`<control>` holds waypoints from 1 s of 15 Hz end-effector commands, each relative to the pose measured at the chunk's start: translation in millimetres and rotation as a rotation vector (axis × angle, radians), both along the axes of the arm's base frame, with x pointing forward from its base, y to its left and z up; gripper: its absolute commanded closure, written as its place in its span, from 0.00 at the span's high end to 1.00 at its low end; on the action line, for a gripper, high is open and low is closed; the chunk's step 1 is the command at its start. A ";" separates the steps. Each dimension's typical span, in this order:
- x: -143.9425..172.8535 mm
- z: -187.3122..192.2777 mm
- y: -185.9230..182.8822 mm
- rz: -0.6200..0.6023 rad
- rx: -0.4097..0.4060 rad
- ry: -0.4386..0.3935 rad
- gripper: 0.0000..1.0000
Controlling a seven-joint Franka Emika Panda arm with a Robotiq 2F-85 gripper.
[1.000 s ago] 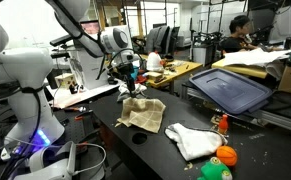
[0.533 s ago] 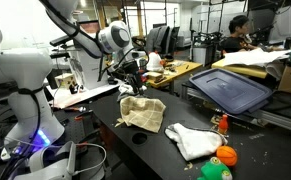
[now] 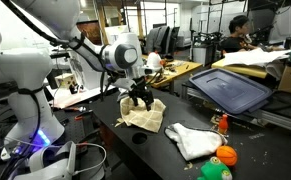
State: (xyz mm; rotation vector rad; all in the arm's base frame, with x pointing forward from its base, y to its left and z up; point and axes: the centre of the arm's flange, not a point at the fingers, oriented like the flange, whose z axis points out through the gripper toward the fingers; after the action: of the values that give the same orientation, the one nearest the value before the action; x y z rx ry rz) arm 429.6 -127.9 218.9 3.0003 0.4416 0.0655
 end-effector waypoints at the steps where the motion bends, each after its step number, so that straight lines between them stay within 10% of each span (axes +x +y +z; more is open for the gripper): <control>1: 24.0 -19.7 -17.8 0.079 0.053 0.024 0.72; 11: 43.5 -55.8 -16.5 0.132 0.061 0.023 0.00; 15: 38.6 -75.8 -11.5 0.164 0.030 0.059 0.00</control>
State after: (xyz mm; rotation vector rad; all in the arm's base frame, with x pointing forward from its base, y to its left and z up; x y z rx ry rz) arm 464.1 -142.2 158.3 3.0290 0.6861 0.0455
